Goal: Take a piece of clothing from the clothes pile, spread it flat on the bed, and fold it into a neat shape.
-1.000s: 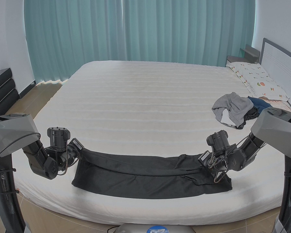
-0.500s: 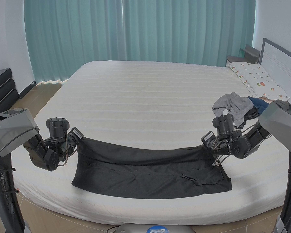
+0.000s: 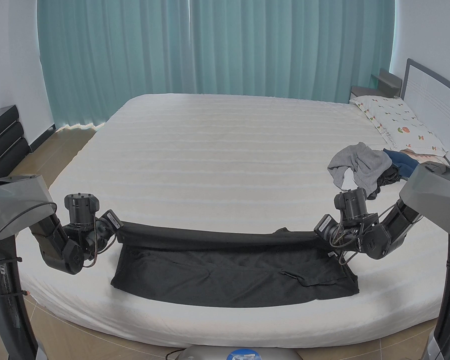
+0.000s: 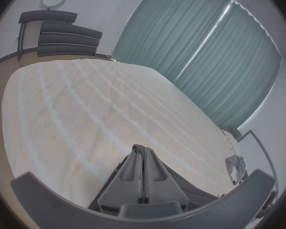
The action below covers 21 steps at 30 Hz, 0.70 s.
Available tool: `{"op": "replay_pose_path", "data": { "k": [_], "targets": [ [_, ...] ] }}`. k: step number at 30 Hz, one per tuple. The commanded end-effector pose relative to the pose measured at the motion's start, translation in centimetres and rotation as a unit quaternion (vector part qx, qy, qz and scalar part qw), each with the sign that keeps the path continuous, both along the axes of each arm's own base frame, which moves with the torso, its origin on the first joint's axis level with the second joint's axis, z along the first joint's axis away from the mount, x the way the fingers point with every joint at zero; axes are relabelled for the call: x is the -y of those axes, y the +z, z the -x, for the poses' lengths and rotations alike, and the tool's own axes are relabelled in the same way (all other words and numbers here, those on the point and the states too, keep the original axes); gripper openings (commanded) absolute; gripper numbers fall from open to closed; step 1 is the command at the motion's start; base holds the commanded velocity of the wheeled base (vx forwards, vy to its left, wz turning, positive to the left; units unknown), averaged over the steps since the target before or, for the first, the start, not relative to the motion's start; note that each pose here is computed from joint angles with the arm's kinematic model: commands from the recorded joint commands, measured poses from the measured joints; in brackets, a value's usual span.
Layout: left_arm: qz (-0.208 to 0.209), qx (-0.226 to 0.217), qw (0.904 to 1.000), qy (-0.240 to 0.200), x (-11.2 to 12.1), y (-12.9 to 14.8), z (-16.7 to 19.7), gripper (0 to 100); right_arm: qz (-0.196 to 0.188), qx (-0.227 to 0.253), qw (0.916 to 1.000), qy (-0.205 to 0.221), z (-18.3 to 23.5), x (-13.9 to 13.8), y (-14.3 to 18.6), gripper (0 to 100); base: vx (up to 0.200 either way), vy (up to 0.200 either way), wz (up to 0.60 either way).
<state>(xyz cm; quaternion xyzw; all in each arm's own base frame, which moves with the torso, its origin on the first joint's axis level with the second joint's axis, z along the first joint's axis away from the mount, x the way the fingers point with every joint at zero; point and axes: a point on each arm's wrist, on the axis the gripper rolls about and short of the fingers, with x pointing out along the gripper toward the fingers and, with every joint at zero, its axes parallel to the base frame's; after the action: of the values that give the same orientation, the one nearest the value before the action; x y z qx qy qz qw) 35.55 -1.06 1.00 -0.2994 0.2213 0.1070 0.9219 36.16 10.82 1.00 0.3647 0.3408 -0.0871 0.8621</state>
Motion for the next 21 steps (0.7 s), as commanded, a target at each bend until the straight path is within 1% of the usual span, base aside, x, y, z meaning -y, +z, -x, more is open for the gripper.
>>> {"op": "replay_pose_path", "data": {
  "k": [1, 2, 3, 5, 16, 17, 20, 21],
  "targets": [
    [-0.044, -0.054, 0.9969, -0.038, 0.0, -3.1, 2.4, 0, 0.027, -0.041, 0.9987, 0.017, 1.9, 0.3, -3.2, 0, 0.0, 0.0, 0.0],
    [-0.054, -0.064, 0.9954, -0.046, 0.0, -3.8, 2.5, 0, 0.03, -0.043, 0.9984, 0.02, 2.1, 0.3, -3.5, 0, 0.0, 0.0, 0.0],
    [-0.054, -0.064, 0.9954, -0.046, 0.0, -3.8, 2.5, 0, 0.03, -0.043, 0.9984, 0.02, 2.1, 0.3, -3.5, 0, 0.0, 0.0, 0.0],
    [-0.06, -0.079, 0.9938, -0.051, 0.1, -4.7, 2.7, 0, 0.038, -0.047, 0.9977, 0.029, 2.4, 0.2, -4.0, 0, 0.0, 0.0, 0.0],
    [-0.06, -0.097, 0.9921, -0.052, 0.1, -5.2, 3.3, 0, 0.034, -0.045, 0.9977, 0.036, 2.5, -0.1, -3.9, 0, 0.0, 0.0, 0.0],
    [-0.06, -0.099, 0.9919, -0.052, 0.1, -5.2, 3.4, 100, 0.034, -0.045, 0.9977, 0.036, 2.5, -0.1, -3.9, 0, 0.0, 0.0, 0.0],
    [-0.06, -0.103, 0.9915, -0.052, 0.1, -5.2, 3.9, 100, 0.031, -0.041, 0.998, 0.035, 2.4, -0.1, -3.6, 0, 0.0, 0.0, 0.0],
    [-0.06, -0.103, 0.9915, -0.052, 0.1, -5.2, 3.9, 100, 0.031, -0.041, 0.9981, 0.035, 2.4, -0.1, -3.6, 100, 0.0, 0.0, 0.0]
  ]
}}
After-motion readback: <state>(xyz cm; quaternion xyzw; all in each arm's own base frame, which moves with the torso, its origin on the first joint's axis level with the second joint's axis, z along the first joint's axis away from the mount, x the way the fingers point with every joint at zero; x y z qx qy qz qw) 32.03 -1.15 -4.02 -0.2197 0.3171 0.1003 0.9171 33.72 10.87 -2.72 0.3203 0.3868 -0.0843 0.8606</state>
